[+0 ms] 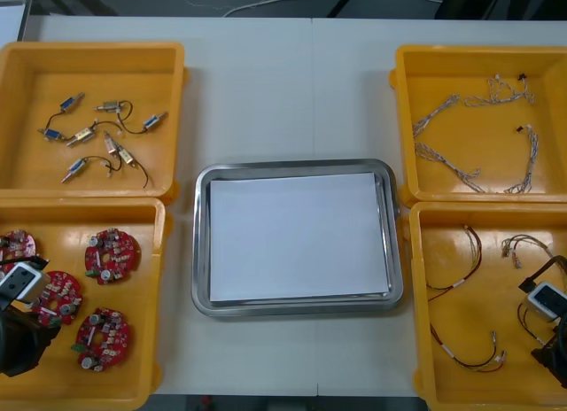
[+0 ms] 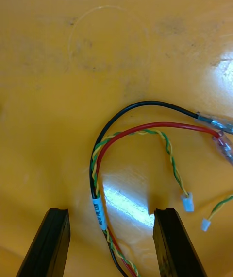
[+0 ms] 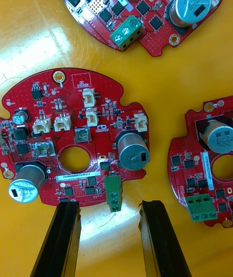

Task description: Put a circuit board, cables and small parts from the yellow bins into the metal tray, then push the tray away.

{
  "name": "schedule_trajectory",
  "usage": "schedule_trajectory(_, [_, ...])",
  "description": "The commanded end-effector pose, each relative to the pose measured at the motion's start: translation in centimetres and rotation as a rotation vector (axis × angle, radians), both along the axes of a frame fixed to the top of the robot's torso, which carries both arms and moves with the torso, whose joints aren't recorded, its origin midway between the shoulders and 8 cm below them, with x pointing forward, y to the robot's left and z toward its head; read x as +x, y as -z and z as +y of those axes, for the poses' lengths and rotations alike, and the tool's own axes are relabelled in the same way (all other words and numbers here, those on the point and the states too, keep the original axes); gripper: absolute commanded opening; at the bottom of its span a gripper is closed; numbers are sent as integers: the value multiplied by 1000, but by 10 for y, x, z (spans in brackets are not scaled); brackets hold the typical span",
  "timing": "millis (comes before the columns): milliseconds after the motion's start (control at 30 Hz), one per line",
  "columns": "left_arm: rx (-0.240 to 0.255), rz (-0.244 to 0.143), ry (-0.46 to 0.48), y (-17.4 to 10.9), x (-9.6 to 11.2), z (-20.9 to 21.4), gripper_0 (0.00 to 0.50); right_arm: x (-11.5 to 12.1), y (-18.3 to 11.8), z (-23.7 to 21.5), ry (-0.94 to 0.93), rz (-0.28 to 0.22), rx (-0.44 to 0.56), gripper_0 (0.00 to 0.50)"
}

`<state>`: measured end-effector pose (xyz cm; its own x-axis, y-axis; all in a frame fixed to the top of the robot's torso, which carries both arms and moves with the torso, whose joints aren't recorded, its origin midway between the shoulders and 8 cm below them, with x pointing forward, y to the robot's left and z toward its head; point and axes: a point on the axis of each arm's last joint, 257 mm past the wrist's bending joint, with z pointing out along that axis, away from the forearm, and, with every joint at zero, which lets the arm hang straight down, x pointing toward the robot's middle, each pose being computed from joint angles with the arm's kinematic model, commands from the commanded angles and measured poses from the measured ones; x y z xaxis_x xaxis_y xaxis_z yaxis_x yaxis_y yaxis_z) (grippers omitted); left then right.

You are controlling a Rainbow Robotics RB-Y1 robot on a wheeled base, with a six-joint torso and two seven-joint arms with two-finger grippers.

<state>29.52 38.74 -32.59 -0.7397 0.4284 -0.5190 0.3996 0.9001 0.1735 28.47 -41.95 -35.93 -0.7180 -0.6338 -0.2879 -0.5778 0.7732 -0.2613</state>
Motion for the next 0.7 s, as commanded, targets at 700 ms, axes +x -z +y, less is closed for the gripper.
schedule_trajectory(700, [43,10,12,19,1,-7,333,-18,19,8,12,26,0,496])
